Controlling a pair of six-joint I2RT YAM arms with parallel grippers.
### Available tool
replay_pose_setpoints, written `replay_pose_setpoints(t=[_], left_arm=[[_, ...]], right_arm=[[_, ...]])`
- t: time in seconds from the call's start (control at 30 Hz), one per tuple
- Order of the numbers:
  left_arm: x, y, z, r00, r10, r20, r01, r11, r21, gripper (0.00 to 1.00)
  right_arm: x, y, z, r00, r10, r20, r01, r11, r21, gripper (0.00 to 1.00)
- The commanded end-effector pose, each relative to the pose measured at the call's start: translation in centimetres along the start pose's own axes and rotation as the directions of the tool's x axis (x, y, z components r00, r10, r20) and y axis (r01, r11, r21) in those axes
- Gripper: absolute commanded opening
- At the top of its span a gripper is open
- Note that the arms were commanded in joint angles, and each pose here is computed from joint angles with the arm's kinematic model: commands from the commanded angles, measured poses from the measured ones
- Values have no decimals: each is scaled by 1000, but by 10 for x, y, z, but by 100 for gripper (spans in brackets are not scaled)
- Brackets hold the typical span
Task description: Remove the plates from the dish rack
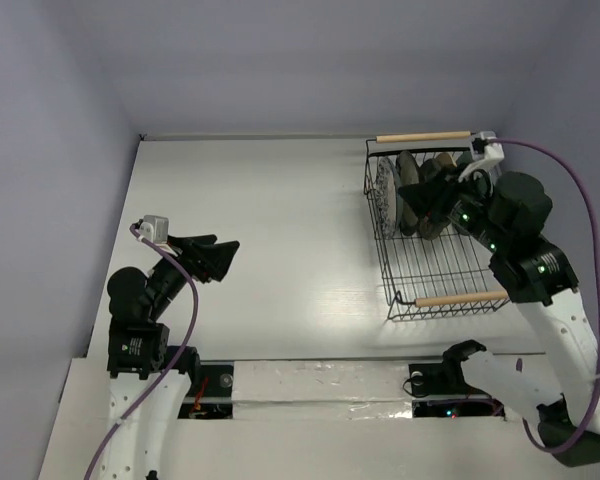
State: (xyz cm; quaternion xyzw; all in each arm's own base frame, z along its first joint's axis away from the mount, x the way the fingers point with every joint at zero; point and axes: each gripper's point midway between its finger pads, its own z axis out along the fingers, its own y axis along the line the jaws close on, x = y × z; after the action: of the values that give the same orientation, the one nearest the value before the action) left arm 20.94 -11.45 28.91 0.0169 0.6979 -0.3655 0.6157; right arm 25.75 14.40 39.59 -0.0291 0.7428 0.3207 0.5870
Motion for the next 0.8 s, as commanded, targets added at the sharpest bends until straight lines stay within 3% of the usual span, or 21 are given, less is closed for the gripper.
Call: replay_pose_setpoints(t=[0.0, 0.07, 0.17, 0.23, 0.27, 0.3, 0.37, 0.57, 0.63, 0.67, 0.77], left_arm=[[-8, -7, 0, 999, 41, 36, -42, 998, 37, 65], [-8, -6, 0, 999, 40, 35, -41, 998, 37, 63], [-8, -7, -1, 998, 44, 40, -45, 998, 41, 52], [-10, -10, -3, 997, 53, 51, -56, 997, 46, 37], [-12, -11, -4, 996, 60, 62, -63, 997, 50, 31], [-12, -11, -5, 996, 62, 67, -65, 997, 50, 16], [-15, -11, -7, 994, 67, 84, -70, 997, 37, 2], [-13, -6, -5, 996, 58, 73, -59, 998, 16, 0], [-13, -5, -4, 996, 53, 69, -54, 998, 14, 0], [-13, -5, -4, 996, 54, 69, -55, 998, 14, 0], [-13, -6, -4, 996, 54, 71, -55, 998, 17, 8]], right_arm=[[-14, -6, 9, 997, -79, 23, 75, 988, 134, 36], [-12, -18, 19, 995, -98, 0, 96, 975, 201, 47], [-10, -31, 28, 991, -127, -34, 132, 954, 270, 45], [-11, -37, 36, 987, -148, -56, 158, 941, 298, 35], [-10, -43, 38, 986, -152, -67, 166, 929, 331, 13], [-14, -44, 40, 985, -157, -68, 171, 924, 341, 1], [-7, -55, 50, 980, -168, -109, 197, 904, 379, 0], [1, -82, 74, 960, -200, -195, 271, 835, 479, 0], [5, -87, 83, 952, -207, -226, 295, 821, 488, 9], [3, -90, 86, 950, -212, -231, 303, 810, 503, 30], [16, -104, 103, 933, -210, -292, 341, 776, 530, 48]])
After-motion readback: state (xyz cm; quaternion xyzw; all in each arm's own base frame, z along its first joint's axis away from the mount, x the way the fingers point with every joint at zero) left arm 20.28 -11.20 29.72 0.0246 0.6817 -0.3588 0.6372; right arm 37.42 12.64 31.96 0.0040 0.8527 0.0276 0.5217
